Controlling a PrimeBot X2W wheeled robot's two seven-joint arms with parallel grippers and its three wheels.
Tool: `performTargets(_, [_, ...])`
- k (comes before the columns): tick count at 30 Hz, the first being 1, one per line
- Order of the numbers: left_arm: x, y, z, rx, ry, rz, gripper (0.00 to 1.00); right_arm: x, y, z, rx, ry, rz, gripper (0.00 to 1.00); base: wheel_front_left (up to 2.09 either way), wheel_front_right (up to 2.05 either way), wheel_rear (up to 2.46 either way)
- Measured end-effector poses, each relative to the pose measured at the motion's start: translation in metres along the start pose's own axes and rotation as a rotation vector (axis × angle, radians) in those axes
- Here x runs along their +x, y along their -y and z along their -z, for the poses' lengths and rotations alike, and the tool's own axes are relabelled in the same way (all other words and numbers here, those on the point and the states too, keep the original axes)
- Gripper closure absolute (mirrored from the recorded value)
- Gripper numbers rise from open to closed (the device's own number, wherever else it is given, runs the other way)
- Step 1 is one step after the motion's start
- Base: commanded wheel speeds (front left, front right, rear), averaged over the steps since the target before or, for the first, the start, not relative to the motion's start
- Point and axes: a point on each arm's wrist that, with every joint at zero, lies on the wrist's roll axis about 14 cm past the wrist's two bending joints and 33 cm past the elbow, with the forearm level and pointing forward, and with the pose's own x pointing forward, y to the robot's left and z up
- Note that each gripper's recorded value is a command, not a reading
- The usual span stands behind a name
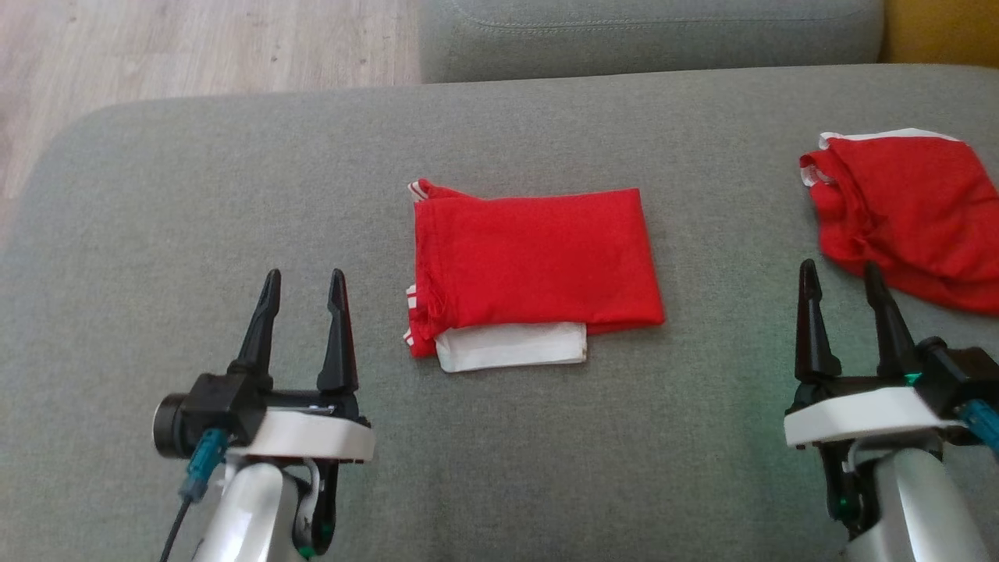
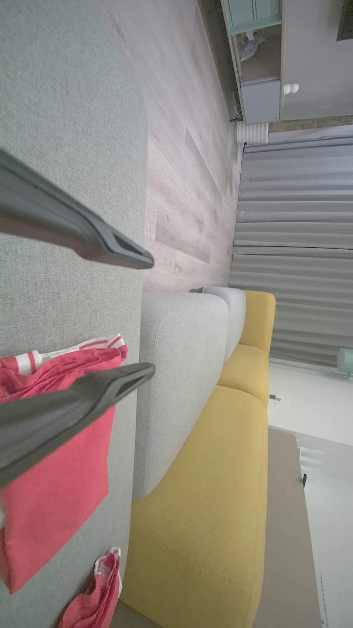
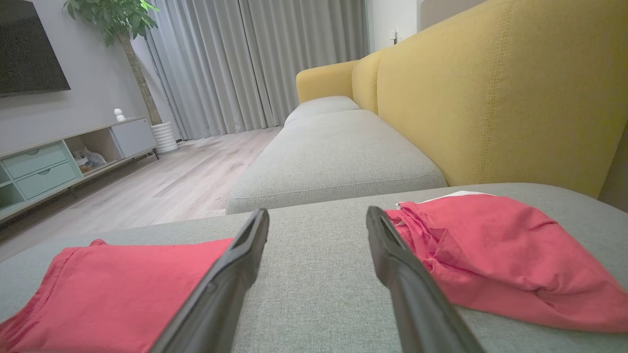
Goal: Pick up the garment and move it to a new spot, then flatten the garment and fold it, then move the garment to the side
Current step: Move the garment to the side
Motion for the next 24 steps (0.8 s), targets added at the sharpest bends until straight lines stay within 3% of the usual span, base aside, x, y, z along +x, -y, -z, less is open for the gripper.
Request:
performTargets(11, [0.006,-0.011,0.012,0.005,-0.032,-0.023,0.00,0.034,-0.017,0.021,-0.033,-0.077,-0.056,0.00,0.00,0.00,0.00])
performTargets(17, [0.014,-0.017,0.015,0.015,-0.040,-0.028,0.00,0.066,-0.040,0.055,-0.005,-0.224,-0.115,0.00,0.00,0.00,0.00])
performTargets(24, [0.011,-0.030,0.022,0.020,-0.063,-0.063,0.00,0.073,-0.078,0.108,0.056,-0.434,-0.205,0.00,0.00,0.00,0.00])
